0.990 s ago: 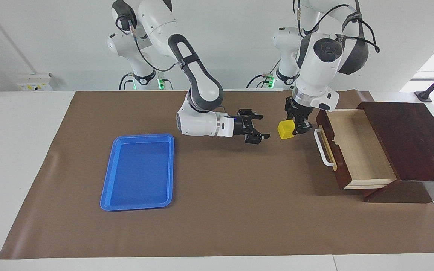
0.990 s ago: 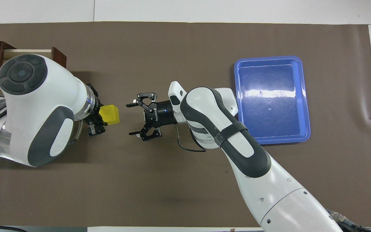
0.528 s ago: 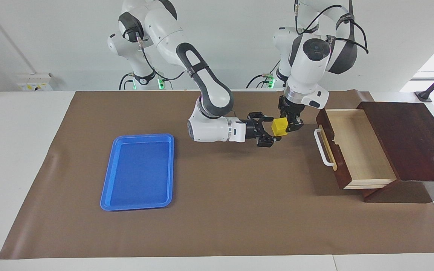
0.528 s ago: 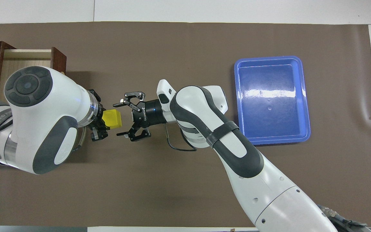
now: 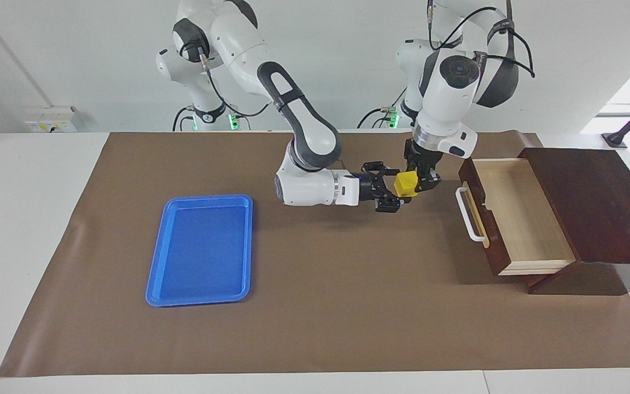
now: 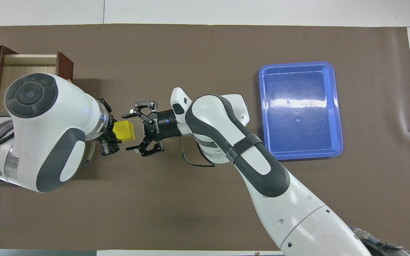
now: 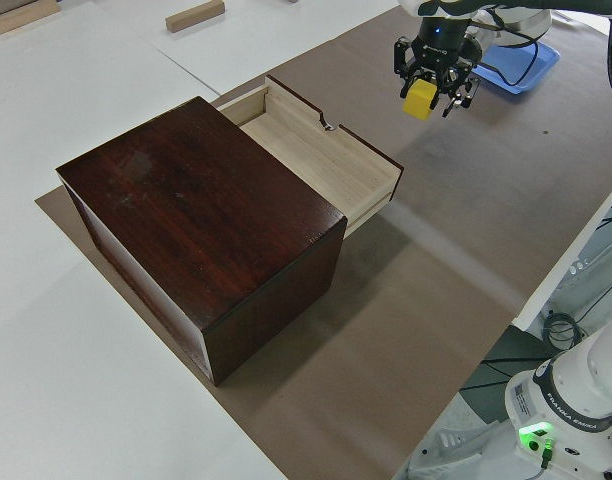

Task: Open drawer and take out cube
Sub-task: 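Close the right gripper on the cube and open the left gripper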

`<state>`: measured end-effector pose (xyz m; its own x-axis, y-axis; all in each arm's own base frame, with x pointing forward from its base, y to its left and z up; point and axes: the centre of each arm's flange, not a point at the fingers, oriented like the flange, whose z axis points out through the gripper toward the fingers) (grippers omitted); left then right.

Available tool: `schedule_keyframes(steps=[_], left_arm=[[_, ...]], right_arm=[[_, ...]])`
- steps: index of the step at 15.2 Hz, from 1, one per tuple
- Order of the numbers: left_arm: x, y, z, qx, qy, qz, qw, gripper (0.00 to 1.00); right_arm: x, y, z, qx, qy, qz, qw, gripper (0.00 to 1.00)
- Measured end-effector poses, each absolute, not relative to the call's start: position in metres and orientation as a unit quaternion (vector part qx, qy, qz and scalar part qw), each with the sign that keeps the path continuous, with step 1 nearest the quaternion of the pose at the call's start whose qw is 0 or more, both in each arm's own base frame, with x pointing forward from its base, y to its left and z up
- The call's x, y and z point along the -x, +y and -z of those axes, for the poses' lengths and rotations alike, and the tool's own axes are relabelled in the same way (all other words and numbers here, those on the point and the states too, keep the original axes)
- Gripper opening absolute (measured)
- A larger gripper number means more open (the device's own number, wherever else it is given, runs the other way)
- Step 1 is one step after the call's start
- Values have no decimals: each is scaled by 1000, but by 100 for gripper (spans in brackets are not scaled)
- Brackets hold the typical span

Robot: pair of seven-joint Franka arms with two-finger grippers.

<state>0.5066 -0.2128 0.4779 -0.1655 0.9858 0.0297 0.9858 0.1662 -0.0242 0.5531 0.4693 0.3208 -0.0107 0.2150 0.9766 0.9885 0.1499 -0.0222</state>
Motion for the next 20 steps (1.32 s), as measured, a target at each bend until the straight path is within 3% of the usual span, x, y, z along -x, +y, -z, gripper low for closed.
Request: schedule_keyframes(steps=[3, 4, 7, 20], left_arm=[[-507, -213, -478, 646, -763, 0, 19, 56], [-507, -213, -478, 646, -763, 0, 19, 56], [-507, -213, -478, 646, -763, 1, 19, 56], [-507, -213, -479, 647, -762, 2, 16, 56]], right_arm=[[-553, 471, -322, 515, -585, 401, 482, 100], [-553, 471, -321, 516, -584, 401, 481, 93], [-554, 470, -320, 519, -583, 402, 478, 57], [-555, 470, -321, 519, -583, 402, 478, 55]])
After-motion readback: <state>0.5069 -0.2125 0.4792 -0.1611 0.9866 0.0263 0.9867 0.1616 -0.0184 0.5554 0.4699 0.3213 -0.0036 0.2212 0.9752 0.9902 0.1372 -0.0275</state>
